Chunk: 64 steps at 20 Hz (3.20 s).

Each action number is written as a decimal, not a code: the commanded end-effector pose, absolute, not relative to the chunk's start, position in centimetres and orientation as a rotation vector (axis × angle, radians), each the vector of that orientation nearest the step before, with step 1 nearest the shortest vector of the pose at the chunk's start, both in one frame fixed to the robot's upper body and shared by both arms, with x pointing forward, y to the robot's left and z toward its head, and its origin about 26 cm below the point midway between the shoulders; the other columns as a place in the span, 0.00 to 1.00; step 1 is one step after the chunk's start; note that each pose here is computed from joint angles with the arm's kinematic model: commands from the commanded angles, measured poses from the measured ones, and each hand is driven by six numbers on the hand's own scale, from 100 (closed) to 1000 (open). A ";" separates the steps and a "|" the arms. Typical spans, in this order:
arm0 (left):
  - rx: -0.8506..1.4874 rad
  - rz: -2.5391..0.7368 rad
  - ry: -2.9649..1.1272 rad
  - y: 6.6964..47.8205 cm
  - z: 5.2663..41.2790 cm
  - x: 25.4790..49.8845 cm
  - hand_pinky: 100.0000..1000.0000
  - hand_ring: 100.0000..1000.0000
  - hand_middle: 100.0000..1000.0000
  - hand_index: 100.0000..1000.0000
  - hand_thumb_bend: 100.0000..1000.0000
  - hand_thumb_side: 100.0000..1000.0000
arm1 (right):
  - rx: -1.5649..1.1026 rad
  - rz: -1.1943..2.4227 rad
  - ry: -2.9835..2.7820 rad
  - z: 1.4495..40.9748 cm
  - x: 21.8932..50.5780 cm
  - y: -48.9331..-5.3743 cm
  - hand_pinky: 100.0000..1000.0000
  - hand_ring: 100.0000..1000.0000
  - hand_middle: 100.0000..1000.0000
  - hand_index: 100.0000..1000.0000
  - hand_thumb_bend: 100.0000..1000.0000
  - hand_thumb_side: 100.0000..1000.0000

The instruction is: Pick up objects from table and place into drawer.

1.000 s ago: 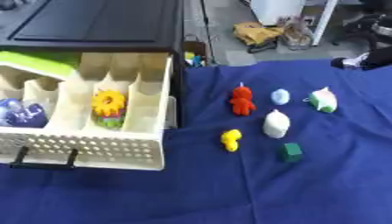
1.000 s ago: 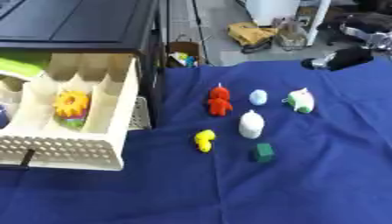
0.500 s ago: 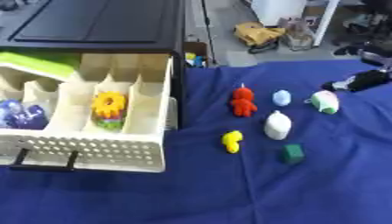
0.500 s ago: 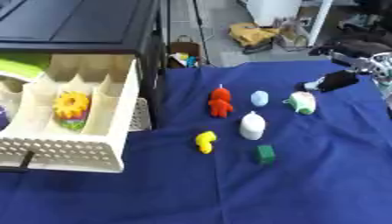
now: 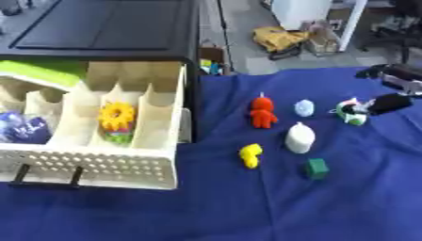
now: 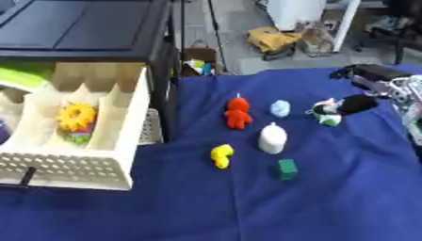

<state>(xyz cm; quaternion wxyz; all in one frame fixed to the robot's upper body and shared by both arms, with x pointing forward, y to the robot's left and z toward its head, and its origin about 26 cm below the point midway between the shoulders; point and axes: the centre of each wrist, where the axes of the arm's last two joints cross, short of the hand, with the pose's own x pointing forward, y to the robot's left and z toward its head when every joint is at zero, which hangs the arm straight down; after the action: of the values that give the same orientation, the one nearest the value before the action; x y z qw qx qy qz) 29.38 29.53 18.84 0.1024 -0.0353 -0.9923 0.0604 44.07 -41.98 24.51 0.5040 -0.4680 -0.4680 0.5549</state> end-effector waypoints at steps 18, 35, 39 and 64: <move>-0.110 0.148 -2.954 29.0 19.3 29.3 0.57 0.74 0.74 0.89 0.31 1.00 | -1.209 1.179 -1.077 23.9 44.7 -44.2 0.80 0.92 0.88 0.94 0.47 0.63; -0.109 0.141 -2.955 28.7 19.1 29.4 0.57 0.74 0.74 0.89 0.31 1.00 | -1.223 1.112 -1.065 22.8 45.0 -44.4 0.78 0.90 0.83 0.89 0.34 0.64; -0.109 0.141 -2.956 28.7 19.1 29.4 0.57 0.74 0.74 0.89 0.31 1.00 | -1.232 1.123 -1.074 22.8 45.1 -44.2 0.77 0.89 0.79 0.85 0.32 0.62; -0.110 0.138 -2.951 28.9 19.2 29.3 0.57 0.74 0.74 0.89 0.31 1.00 | -1.262 1.162 -1.250 26.8 44.4 -41.8 0.74 0.85 0.68 0.74 0.00 0.28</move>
<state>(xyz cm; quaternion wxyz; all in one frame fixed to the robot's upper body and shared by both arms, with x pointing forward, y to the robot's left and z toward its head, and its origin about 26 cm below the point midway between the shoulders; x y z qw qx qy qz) 29.52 28.64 18.54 0.1008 -0.0386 -0.9924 0.0584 45.03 -40.95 24.49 0.5043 -0.4970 -0.5102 0.4882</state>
